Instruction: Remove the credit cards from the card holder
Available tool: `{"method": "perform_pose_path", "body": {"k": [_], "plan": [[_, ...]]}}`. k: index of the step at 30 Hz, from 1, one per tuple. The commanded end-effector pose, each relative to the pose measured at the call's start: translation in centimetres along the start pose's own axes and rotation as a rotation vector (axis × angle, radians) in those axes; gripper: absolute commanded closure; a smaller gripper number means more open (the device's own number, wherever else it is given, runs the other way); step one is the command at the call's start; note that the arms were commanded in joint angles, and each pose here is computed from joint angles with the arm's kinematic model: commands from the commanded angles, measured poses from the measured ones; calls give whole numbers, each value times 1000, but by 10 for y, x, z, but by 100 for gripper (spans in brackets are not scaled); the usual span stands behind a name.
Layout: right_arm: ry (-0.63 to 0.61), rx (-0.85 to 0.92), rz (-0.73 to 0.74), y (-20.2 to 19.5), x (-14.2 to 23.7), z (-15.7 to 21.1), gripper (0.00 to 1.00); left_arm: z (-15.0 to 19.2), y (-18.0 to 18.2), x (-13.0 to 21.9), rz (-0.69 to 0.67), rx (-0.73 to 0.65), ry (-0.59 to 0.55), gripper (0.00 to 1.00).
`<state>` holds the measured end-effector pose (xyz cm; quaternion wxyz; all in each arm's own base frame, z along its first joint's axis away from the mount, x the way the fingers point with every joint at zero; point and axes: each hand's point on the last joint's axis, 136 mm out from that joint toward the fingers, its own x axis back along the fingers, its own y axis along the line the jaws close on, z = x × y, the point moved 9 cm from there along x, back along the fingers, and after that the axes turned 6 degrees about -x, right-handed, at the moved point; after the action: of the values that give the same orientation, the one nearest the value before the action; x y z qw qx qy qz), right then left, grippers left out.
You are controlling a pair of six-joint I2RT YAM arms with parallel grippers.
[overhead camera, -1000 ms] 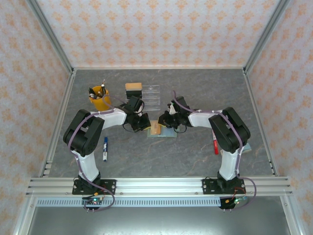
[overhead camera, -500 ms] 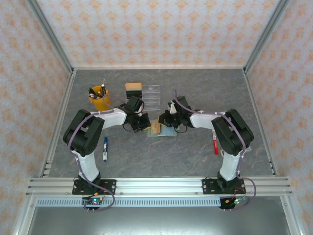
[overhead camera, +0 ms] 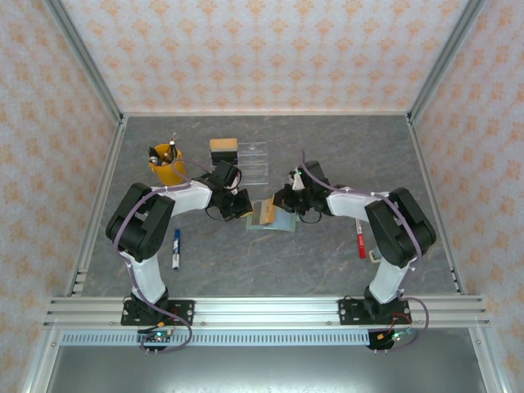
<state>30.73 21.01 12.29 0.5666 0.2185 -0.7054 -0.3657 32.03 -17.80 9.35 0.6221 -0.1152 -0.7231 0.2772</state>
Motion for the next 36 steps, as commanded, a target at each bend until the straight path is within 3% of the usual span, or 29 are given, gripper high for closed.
{"method": "perform_pose_path", "body": {"k": [1, 8, 17, 23, 30, 36], "plan": [[-8, 43, -15, 3, 10, 0, 91, 10, 16, -5, -80, 21, 48, 99], [42, 31, -29, -1, -3, -2, 91, 1, -19, 23, 70, -44, -29, 96], [-57, 60, 58, -1, 15, -3, 92, 1, -19, 33, 3, -56, -82, 93], [-143, 136, 8, 15, 52, 0, 93, 0, -37, 54, 131, -91, -134, 66], [-189, 144, -245, 42, 94, -7, 93, -6, -68, 87, 445, -153, -191, 37], [-170, 134, -406, 67, 106, -11, 92, -14, -92, 97, 638, -187, -197, 31]]}}
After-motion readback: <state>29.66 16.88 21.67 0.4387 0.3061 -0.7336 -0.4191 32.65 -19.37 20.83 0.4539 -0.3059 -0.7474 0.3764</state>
